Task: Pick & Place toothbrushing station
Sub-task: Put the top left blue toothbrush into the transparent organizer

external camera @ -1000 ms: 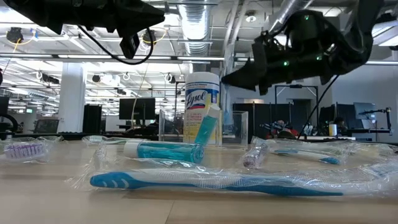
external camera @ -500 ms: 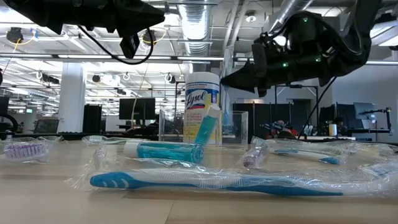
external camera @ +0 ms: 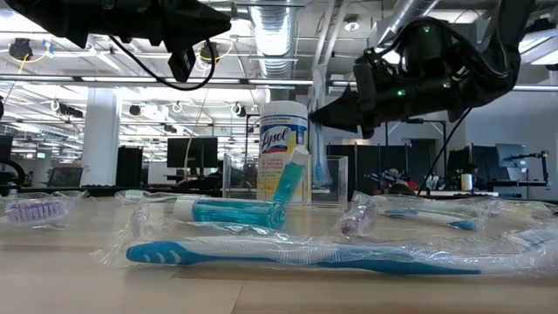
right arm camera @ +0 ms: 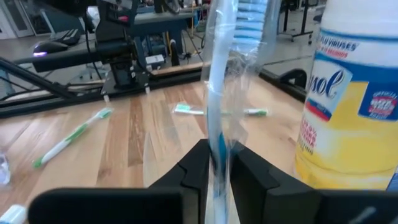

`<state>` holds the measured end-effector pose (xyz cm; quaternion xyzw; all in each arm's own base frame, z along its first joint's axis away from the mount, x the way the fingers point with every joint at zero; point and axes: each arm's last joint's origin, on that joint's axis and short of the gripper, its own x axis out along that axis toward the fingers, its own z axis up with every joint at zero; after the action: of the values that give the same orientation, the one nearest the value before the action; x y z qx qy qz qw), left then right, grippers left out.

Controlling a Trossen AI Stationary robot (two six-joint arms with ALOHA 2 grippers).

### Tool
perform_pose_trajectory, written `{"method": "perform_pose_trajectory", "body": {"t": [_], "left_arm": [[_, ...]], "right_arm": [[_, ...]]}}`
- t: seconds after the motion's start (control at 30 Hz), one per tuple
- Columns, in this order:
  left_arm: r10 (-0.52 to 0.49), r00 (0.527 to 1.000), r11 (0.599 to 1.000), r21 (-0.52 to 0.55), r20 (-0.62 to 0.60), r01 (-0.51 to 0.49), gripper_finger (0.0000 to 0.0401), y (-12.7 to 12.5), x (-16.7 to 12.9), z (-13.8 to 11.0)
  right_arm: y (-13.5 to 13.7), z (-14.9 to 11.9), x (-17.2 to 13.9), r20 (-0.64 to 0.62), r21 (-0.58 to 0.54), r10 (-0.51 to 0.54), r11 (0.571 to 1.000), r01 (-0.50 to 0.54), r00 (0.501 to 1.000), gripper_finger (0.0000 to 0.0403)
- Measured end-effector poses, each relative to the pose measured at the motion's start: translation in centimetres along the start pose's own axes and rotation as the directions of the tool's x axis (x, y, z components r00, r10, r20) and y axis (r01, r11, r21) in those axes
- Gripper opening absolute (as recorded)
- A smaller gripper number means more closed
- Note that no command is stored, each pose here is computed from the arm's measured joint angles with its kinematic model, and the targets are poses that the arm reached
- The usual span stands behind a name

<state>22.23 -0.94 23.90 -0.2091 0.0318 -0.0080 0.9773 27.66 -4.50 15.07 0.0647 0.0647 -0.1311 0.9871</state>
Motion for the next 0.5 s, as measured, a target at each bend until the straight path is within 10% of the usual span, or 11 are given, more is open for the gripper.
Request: {"method": "perform_pose_trajectory", "body": {"t": [0.5], "left_arm": [[0.0,1.0,1.0,0.0,0.0,0.0,0.0026,0.0,0.0,0.0]], "right_arm": [[-0.11,-0.25,0.01,-0.026,0.013,-0.004,1.0,0.004,1.0,0.0152]]}}
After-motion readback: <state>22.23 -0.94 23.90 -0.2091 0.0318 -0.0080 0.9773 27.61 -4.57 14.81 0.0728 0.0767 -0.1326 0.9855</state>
